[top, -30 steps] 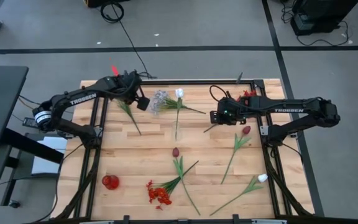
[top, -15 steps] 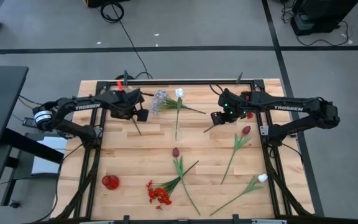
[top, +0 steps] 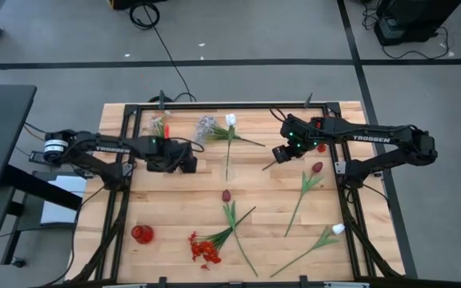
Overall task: Sort flowers into vase by color
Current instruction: Put the white flower into the transparent vase
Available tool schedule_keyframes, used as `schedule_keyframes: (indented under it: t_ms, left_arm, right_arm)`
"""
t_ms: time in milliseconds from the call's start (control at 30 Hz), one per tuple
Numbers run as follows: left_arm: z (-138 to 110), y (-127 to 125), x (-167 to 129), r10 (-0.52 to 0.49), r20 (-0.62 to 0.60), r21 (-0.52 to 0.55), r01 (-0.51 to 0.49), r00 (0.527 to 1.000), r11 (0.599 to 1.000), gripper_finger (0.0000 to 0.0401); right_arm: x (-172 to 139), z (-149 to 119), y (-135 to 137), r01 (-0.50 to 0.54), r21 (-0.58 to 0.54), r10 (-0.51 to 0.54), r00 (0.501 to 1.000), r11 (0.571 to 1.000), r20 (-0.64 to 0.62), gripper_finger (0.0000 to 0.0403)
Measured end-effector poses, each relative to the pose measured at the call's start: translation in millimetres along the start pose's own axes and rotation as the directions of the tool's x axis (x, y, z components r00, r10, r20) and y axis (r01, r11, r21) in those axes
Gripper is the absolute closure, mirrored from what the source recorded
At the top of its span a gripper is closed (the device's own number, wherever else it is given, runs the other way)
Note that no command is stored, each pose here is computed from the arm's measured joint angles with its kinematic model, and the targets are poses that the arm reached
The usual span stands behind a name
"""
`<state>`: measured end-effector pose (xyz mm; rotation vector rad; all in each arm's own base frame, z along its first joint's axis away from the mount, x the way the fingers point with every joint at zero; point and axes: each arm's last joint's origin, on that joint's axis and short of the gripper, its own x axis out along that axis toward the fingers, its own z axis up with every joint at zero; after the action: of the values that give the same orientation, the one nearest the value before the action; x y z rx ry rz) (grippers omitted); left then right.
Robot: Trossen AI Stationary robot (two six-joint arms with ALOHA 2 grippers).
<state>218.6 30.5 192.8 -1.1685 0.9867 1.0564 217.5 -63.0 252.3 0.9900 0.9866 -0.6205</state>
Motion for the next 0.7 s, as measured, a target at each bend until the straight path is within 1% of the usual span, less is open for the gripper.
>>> schedule_keyframes:
  t_ms: [100,167,233,300,533,700]
  left_arm:
    - [-18.2,-6.4,-1.9,-0.044,-0.016,-0.023,0.043,0.999,0.999,0.0065]
    - [-31.2,-10.3,-3.4,-0.076,-0.031,-0.016,0.075,0.997,0.997,0.0065]
    - [-42.8,-11.3,-3.1,-0.074,-0.037,-0.034,0.073,0.997,0.997,0.0065]
    - [-53.2,-11.3,-2.7,-0.067,-0.035,-0.08,0.064,0.997,0.995,0.0065]
    - [-84.4,-9.3,-8.3,-0.099,-0.023,-0.197,0.093,0.995,0.976,0.0065]
    - [-103.9,-6.1,-11.9,-0.117,-0.047,-0.229,0.103,0.992,0.968,0.0065]
  right_arm:
    - [0.0,-0.6,-0.3,-0.001,-0.046,0.0,1.0,0.999,-0.01,0.0244]
    - [-0.1,-0.5,-1.1,0.004,-0.068,-0.005,1.0,0.998,-0.012,0.0244]
    - [-0.3,0.7,-2.5,0.008,-0.075,-0.009,1.0,0.997,-0.011,0.0244]
    - [-0.4,1.9,-3.7,0.01,-0.076,-0.011,1.0,0.997,-0.009,0.0244]
    - [-0.4,1.1,-4.2,0.016,-0.135,-0.018,1.0,0.991,-0.016,0.0244]
    - [0.0,-3.6,-3.6,0.027,-0.169,-0.035,0.999,0.985,-0.04,0.0244]
